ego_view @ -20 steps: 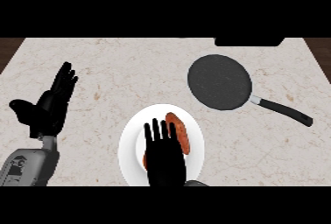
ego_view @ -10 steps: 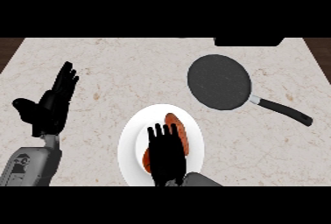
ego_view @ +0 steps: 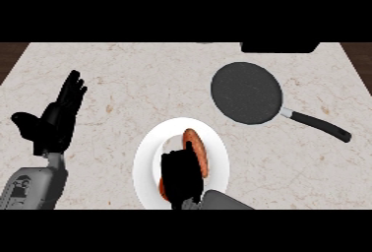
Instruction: Pick the tomato from the plate and place it in the pan
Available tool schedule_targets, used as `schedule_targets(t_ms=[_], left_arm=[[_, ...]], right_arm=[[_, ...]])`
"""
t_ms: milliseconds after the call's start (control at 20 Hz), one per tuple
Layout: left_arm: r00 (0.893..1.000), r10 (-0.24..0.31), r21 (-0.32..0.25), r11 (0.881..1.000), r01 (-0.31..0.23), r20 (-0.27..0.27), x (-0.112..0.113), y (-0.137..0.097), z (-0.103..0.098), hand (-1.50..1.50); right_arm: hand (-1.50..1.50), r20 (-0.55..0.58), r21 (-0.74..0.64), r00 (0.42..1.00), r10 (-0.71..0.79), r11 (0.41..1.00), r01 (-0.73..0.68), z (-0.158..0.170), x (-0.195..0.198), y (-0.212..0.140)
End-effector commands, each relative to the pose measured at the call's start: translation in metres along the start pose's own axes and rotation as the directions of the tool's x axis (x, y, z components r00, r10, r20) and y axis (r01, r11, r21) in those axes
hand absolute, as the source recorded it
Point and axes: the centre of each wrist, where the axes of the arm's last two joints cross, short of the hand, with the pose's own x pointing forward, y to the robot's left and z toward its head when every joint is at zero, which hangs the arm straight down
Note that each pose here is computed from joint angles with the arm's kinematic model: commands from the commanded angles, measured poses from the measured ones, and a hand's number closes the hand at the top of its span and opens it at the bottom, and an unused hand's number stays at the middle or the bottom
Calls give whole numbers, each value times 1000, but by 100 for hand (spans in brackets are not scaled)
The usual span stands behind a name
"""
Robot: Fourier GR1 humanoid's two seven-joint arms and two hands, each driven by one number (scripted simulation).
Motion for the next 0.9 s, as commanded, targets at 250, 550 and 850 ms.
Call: schedule_targets(t_ms=[250,550,850], left_arm=[[1000,-3,-54,999,4,20,8,-15,-10,0],[1000,4,-73,997,-3,13,8,-10,-12,0],[1000,0,-59,998,0,-8,2,-18,-10,0]], right_arm=[[150,-173,31,972,-159,985,167,-18,6,-35],[150,-260,-231,926,-273,949,215,-36,15,-72],[150,-172,-510,927,-333,836,206,-30,34,-110]])
